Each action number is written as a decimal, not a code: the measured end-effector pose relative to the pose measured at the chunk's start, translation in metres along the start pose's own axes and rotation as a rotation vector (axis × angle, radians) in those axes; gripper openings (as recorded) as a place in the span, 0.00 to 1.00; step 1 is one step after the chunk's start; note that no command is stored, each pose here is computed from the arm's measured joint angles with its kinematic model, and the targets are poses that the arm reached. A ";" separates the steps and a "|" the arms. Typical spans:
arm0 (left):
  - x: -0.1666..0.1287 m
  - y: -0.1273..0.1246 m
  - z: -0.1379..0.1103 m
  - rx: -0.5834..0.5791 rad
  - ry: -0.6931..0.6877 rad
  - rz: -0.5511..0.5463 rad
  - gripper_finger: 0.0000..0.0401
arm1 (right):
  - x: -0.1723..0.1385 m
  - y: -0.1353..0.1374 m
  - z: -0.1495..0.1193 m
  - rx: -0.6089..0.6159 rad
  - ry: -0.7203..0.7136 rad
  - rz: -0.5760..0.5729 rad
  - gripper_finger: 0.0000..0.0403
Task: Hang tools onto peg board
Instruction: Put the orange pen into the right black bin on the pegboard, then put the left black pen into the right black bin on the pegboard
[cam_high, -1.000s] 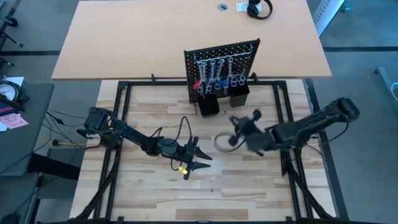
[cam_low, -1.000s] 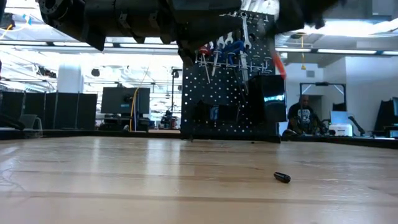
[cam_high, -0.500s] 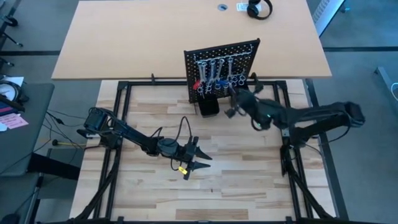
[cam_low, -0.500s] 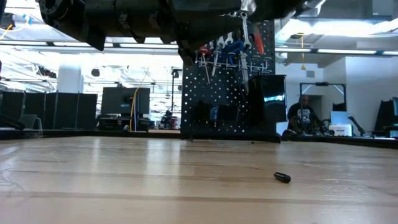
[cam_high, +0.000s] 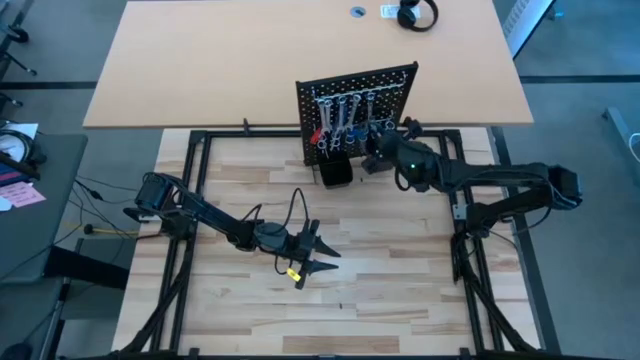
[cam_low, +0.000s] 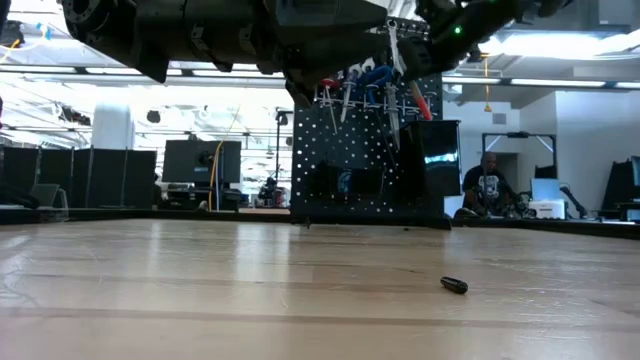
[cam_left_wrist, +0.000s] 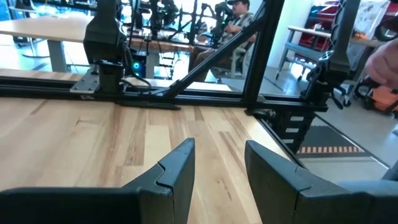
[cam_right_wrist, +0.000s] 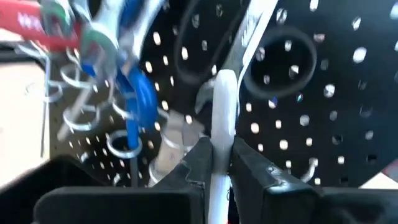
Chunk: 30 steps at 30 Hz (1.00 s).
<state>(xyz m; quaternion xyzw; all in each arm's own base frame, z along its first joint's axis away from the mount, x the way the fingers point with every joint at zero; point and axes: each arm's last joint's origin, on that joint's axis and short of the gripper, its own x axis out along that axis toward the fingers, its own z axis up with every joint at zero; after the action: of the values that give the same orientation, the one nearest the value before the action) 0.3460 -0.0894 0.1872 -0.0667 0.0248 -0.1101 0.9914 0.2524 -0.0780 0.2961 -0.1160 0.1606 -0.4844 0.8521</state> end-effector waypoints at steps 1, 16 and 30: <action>0.000 0.000 0.000 0.000 0.000 0.000 0.33 | 0.000 0.000 -0.002 -0.004 0.015 0.000 0.13; 0.000 0.000 0.000 0.000 0.000 0.000 0.33 | -0.028 -0.002 0.004 -0.034 0.103 0.086 0.56; 0.003 -0.001 0.005 -0.001 -0.020 -0.003 0.33 | -0.084 0.023 -0.012 0.059 1.129 0.402 0.53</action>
<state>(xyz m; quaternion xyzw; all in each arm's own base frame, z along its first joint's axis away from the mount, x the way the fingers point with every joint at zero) 0.3489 -0.0903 0.1925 -0.0682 0.0148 -0.1106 0.9914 0.2259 0.0055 0.2908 0.2158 0.5938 -0.3046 0.7128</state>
